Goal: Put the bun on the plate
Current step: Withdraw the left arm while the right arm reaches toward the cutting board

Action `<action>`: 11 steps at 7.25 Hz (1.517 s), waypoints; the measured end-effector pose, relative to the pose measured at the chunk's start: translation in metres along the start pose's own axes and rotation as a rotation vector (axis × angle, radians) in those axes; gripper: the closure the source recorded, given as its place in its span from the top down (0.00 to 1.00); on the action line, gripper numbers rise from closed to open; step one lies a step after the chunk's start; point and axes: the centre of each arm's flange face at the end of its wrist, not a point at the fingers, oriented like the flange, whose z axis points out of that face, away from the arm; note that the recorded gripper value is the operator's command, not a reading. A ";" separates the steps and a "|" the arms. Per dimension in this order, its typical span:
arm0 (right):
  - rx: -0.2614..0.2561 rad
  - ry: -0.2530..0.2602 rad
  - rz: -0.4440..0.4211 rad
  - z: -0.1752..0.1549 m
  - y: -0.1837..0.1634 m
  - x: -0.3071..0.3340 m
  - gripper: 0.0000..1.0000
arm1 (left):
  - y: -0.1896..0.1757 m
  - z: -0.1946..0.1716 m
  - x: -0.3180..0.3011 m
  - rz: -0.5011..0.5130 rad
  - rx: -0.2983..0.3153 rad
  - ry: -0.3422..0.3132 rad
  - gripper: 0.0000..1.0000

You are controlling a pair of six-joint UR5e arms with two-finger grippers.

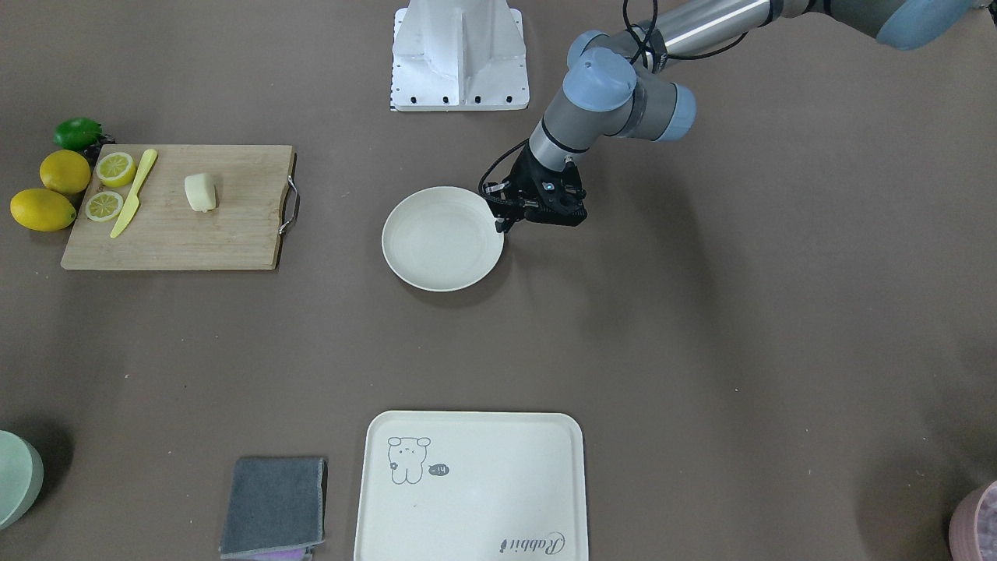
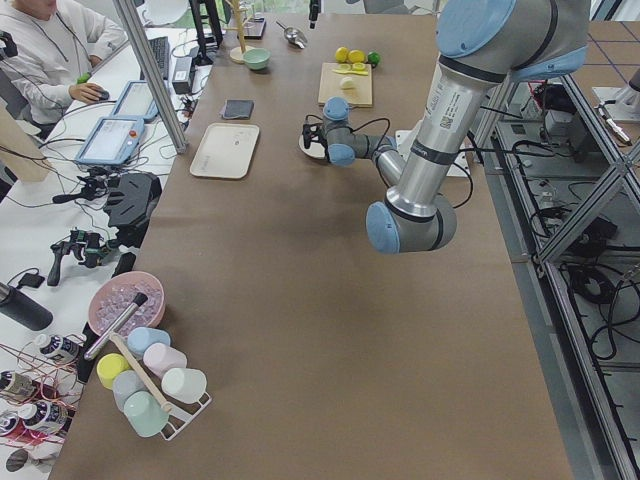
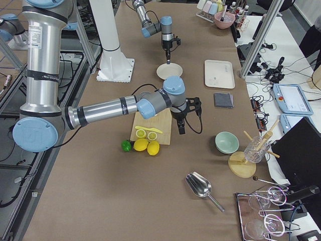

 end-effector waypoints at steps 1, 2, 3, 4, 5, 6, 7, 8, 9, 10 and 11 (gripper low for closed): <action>-0.007 -0.012 0.020 0.003 0.001 -0.019 0.99 | -0.010 -0.015 0.003 -0.001 0.018 0.015 0.98; -0.016 -0.022 0.044 0.009 0.004 -0.046 0.99 | -0.037 -0.044 0.003 -0.020 0.027 0.017 0.98; -0.025 -0.025 0.075 0.019 0.010 -0.081 0.99 | -0.073 -0.084 -0.003 -0.038 0.019 -0.002 0.98; -0.031 -0.019 0.101 0.031 0.021 -0.115 0.99 | -0.111 -0.129 -0.017 -0.034 0.011 -0.038 0.98; -0.036 -0.013 0.120 0.043 0.034 -0.146 0.99 | -0.143 -0.177 -0.042 -0.024 0.007 -0.092 0.98; -0.043 -0.011 0.130 0.054 0.048 -0.172 0.99 | -0.173 -0.228 -0.072 0.002 0.019 -0.164 0.98; -0.048 -0.004 0.128 0.065 0.062 -0.192 0.99 | -0.201 -0.271 -0.104 0.053 0.023 -0.247 0.98; -0.049 0.001 0.114 0.074 0.074 -0.207 1.00 | -0.226 -0.309 -0.138 0.112 0.008 -0.328 0.98; -0.049 0.000 0.091 0.079 0.085 -0.217 1.00 | -0.247 -0.350 -0.173 0.171 -0.016 -0.395 0.98; -0.052 0.008 0.063 0.086 0.097 -0.223 1.00 | -0.256 -0.378 -0.212 0.212 -0.053 -0.439 0.98; -0.055 0.022 0.034 0.094 0.110 -0.228 1.00 | -0.256 -0.390 -0.260 0.225 -0.094 -0.465 0.98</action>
